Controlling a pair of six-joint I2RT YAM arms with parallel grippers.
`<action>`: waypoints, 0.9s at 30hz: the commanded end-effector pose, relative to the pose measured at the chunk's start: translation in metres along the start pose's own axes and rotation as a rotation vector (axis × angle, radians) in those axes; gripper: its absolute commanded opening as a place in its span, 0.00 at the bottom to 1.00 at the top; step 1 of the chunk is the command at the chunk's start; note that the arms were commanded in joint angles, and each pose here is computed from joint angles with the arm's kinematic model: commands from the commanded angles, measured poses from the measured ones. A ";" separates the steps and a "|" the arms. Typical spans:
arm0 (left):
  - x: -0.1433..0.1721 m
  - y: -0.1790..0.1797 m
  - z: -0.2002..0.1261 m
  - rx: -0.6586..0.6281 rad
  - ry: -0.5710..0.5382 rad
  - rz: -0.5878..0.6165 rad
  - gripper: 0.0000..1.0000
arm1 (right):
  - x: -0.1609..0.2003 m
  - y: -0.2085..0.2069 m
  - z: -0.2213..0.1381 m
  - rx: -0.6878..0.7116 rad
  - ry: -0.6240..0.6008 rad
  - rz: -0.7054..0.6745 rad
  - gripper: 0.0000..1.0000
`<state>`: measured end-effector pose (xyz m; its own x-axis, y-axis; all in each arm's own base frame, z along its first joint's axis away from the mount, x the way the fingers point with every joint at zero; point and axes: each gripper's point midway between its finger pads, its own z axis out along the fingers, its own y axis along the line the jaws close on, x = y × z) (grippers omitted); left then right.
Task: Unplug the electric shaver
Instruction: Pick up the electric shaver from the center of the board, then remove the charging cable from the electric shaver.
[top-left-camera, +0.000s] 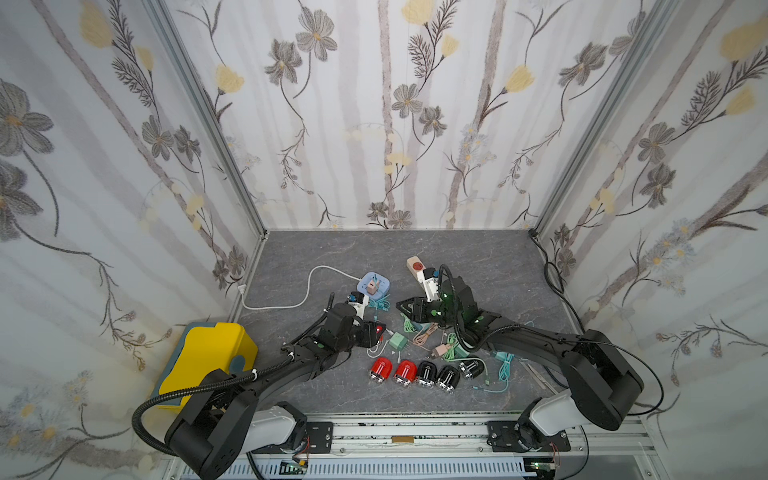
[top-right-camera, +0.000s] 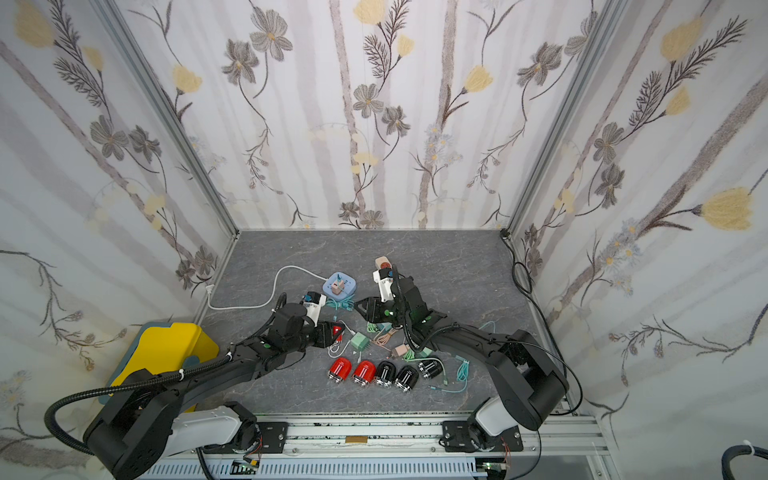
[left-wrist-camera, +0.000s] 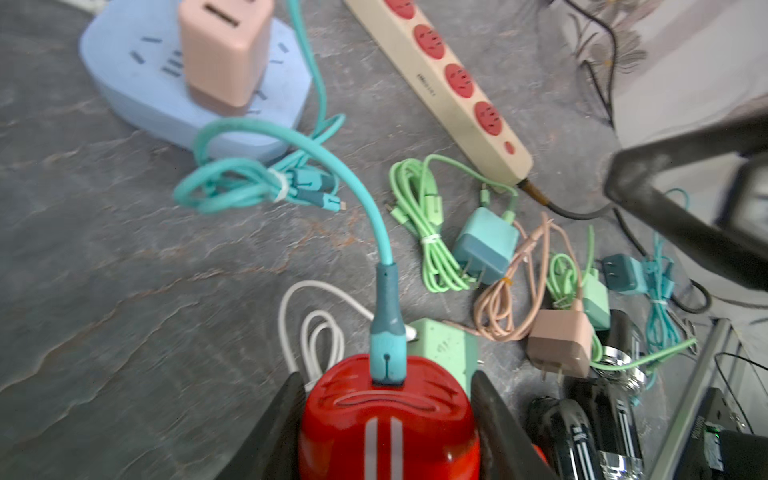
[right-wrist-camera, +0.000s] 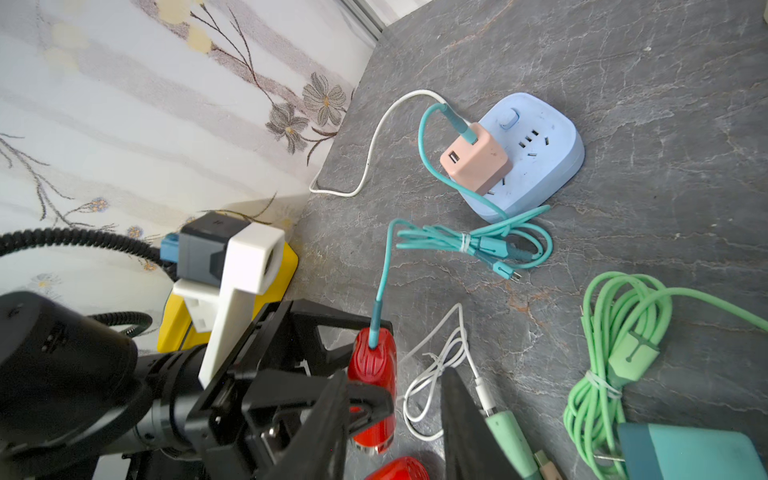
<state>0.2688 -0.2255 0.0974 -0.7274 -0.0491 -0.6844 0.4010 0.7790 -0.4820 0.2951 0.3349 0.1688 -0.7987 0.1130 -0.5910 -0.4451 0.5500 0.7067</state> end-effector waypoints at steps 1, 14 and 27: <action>-0.035 -0.036 -0.004 0.130 -0.166 0.099 0.35 | -0.003 -0.007 0.000 0.081 0.013 0.012 0.33; -0.022 -0.055 0.001 0.145 -0.195 0.216 0.30 | 0.008 -0.004 0.000 0.137 0.073 -0.050 0.26; -0.006 -0.062 0.014 0.133 -0.154 0.244 0.28 | 0.026 0.002 0.011 0.103 0.130 -0.066 0.22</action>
<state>0.2503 -0.2775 0.1100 -0.5613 0.0599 -0.8255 0.6158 0.6966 -0.3681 0.2794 0.3419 0.1469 -0.8203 -0.0235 -0.5714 -0.4434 0.6572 0.6095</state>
